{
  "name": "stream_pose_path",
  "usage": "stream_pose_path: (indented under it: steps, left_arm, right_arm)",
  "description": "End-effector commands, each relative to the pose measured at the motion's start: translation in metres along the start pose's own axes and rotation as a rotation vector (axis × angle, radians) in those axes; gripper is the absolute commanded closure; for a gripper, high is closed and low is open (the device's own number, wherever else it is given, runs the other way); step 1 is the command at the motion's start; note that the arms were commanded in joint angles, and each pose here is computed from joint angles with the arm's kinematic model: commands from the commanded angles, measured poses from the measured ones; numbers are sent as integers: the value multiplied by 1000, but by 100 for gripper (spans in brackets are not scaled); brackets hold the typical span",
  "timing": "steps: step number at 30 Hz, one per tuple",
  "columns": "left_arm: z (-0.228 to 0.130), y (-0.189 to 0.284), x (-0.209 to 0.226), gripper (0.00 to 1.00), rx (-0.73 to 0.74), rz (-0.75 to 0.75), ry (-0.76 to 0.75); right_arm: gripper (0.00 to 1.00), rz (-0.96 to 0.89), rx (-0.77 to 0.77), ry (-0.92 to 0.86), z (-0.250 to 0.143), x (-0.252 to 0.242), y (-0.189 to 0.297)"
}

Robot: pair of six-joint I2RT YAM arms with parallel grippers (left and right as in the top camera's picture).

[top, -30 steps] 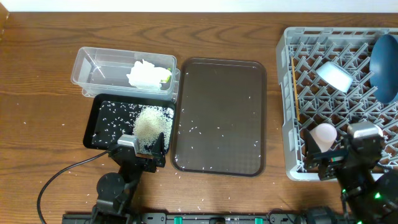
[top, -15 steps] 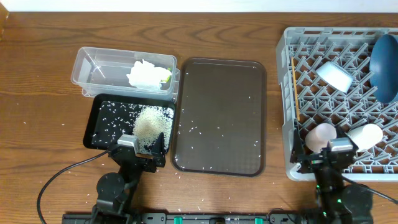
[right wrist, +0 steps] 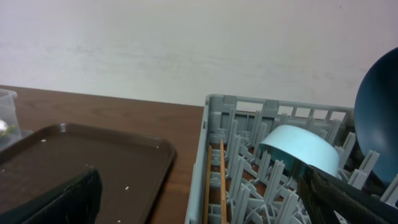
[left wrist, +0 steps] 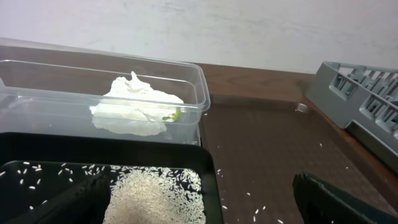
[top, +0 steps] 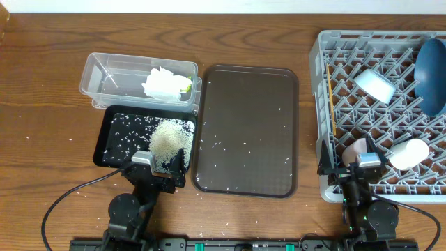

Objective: Sort waste into correct bins and load items into the dishwasher rack

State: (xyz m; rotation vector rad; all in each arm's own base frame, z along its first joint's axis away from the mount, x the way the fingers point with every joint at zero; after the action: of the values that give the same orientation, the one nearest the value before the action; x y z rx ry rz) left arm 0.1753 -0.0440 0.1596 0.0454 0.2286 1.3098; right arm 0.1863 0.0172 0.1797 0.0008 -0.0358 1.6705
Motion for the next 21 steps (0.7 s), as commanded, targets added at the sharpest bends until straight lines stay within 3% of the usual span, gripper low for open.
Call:
stream_pose_path:
  steps: [1,6,21]
  left_arm:
    - [-11,-2,0,4,30,-12,7]
    - [-11,-2,0,4,30,-12,7]
    - [-11,-2,0,4,30,-12,7]
  right_arm:
    - [1,-11,-2,-8,0,-2,0]
    - [1,-14,100,-10,-19,-2,1]
    - [1,-14,100,-10,-19,-2,1]
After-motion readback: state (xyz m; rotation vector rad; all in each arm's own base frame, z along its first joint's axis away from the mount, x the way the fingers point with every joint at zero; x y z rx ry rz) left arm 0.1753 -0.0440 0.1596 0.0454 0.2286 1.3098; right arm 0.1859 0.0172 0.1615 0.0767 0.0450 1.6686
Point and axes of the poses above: each gripper's point midway between its finger pads, its own y axis back along the fingers, its own x axis along the line the jaws close on, z = x × y, the point moved 6 cm from there along y, back along the fingers, and after that the axes turned 4 degrees about -y, right-handed, at the moved point
